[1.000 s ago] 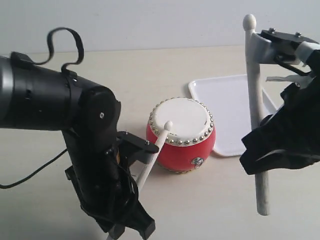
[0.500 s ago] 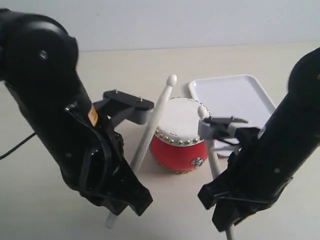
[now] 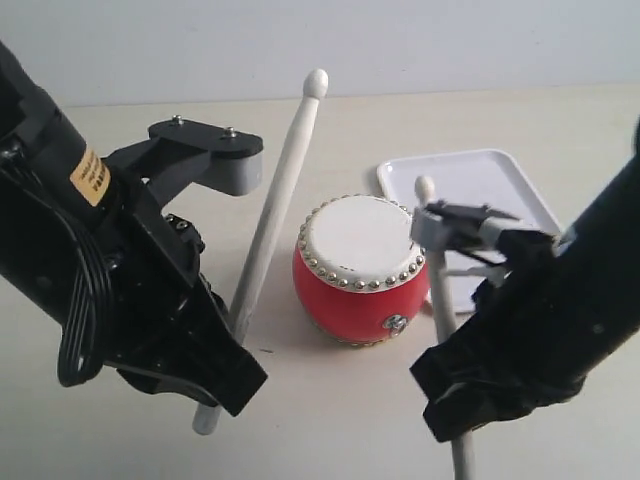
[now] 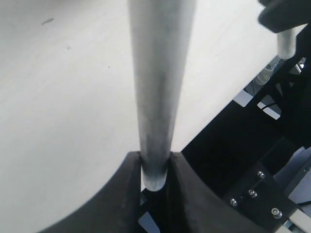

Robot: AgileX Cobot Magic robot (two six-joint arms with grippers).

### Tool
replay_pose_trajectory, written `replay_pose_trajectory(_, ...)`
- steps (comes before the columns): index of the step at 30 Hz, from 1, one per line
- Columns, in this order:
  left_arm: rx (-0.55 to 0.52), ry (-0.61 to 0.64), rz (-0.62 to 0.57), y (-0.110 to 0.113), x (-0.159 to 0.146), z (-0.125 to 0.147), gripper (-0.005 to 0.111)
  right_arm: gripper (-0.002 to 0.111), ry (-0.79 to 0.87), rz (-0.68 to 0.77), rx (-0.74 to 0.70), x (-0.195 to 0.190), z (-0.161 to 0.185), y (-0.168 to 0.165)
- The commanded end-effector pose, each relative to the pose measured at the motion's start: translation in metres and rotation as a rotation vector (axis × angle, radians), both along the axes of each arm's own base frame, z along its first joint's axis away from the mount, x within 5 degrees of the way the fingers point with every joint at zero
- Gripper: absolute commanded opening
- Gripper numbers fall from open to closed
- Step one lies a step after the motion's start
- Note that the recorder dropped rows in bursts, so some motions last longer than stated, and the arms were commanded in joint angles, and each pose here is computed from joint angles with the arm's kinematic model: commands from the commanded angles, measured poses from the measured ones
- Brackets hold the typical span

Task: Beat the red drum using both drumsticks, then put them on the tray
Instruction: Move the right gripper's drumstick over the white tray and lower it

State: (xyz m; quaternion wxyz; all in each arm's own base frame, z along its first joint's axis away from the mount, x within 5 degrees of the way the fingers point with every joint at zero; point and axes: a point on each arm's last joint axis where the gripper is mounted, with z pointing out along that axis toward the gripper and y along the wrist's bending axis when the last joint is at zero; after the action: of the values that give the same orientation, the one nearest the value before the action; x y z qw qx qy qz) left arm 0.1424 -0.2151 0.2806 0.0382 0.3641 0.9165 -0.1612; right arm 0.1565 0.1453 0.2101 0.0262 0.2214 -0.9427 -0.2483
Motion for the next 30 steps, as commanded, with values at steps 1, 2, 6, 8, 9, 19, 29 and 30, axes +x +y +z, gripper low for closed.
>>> replay_pose_trajectory(1, -0.039, -0.024, 0.013, -0.003, 0.001, 0.005, 0.0, 0.0, -0.206, -0.069, -0.073, -0.015, 0.044, -0.027)
replay_pose_trajectory(2, -0.042, -0.026, 0.013, -0.002, 0.0, 0.006, 0.0, 0.0, -0.227, -0.079, -0.122, -0.016, 0.05, -0.033)
replay_pose_trajectory(6, -0.07, -0.042, 0.014, 0.002, -0.003, 0.014, 0.0, 0.0, -0.303, -0.094, -0.355, -0.006, 0.077, -0.051)
replay_pose_trajectory(8, -0.087, -0.055, 0.014, 0.005, -0.006, 0.019, 0.0, 0.0, -0.357, -0.088, -0.38, 0.009, 0.089, -0.048)
replay_pose_trajectory(9, -0.097, -0.063, 0.013, 0.006, -0.007, 0.022, 0.0, 0.0, -0.37, -0.076, -0.387, 0.017, 0.092, -0.044)
replay_pose_trajectory(19, -0.198, -0.124, 0.016, 0.027, -0.024, 0.053, 0.0, 0.0, -0.208, -0.123, -0.501, 0.153, 0.048, -0.055)
replay_pose_trajectory(29, -0.248, -0.091, 0.059, 0.036, -0.035, 0.065, 0.0, 0.0, -0.042, -0.166, -0.479, 0.21, -0.014, -0.076)
replay_pose_trajectory(30, -0.249, -0.085, 0.059, 0.036, -0.036, 0.065, 0.0, 0.0, -0.029, -0.165, -0.483, 0.212, -0.019, -0.077)
